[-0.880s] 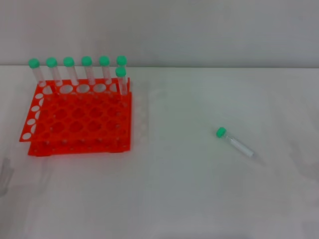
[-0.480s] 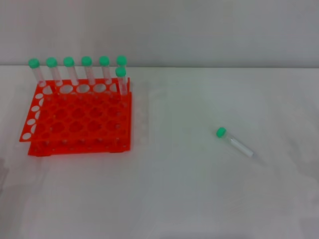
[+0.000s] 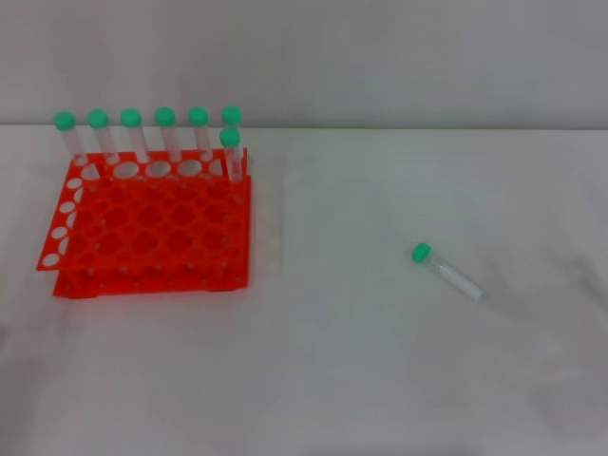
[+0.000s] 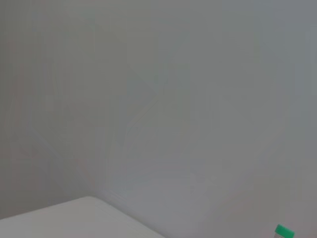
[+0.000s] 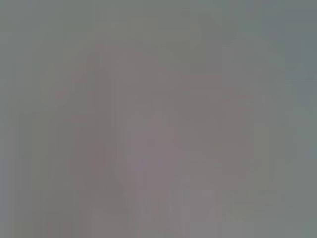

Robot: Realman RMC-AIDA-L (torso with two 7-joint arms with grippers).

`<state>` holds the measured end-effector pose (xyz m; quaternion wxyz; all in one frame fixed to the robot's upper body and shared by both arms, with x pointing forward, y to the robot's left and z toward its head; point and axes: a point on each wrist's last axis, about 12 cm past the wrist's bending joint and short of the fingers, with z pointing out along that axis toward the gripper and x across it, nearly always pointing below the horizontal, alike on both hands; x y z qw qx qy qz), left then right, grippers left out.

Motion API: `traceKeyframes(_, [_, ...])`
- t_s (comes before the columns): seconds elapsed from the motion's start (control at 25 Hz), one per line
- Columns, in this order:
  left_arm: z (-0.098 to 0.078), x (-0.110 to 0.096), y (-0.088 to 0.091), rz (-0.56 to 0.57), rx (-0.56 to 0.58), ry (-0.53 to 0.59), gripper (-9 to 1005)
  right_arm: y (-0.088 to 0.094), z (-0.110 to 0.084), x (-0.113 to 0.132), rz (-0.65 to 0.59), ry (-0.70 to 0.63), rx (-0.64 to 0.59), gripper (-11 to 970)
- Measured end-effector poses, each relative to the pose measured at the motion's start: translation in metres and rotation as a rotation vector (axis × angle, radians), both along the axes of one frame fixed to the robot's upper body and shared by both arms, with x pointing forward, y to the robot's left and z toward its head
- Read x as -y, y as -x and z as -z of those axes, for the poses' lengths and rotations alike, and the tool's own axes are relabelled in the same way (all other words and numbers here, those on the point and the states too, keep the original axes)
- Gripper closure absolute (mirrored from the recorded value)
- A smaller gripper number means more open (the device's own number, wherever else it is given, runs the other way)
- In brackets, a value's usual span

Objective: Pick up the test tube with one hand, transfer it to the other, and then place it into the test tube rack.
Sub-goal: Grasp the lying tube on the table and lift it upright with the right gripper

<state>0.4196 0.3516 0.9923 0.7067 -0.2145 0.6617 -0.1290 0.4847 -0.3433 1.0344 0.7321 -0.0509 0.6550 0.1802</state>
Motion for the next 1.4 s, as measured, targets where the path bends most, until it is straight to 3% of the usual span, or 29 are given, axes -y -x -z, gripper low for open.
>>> traceKeyframes(0.16, [0.002,-0.004,0.007,-0.028,-0.006,0.004,116,-0.024,-0.016,-0.003,-0.223,0.012,-0.090,191])
traceKeyframes(0.32, [0.003,-0.007,0.012,-0.053,-0.010,0.008,116,-0.058,-0.049,-0.014,-0.435,0.084,-0.230,192])
traceKeyframes(0.48, [0.004,-0.008,0.015,-0.061,-0.015,0.008,117,-0.079,-0.081,-0.031,-0.523,0.210,-0.394,192])
traceKeyframes(0.6, [0.005,-0.009,0.016,-0.061,-0.021,0.008,117,-0.089,-0.110,-0.051,-0.518,0.335,-0.498,193])
traceKeyframes(0.72, [0.005,-0.008,0.016,-0.051,-0.026,0.006,117,-0.093,-0.137,-0.074,-0.422,0.488,-0.624,193])
traceKeyframes(0.92, [0.004,-0.006,0.015,-0.034,-0.023,0.002,117,-0.095,-0.167,-0.114,-0.295,0.645,-0.765,193])
traceKeyframes(1.08, [0.004,-0.006,0.016,-0.032,-0.022,0.001,117,-0.102,-0.171,-0.154,-0.327,0.732,-0.830,192])
traceKeyframes(1.4, [0.005,-0.004,0.015,-0.028,-0.027,0.004,118,-0.122,-0.145,-0.192,-0.364,0.861,-1.002,192])
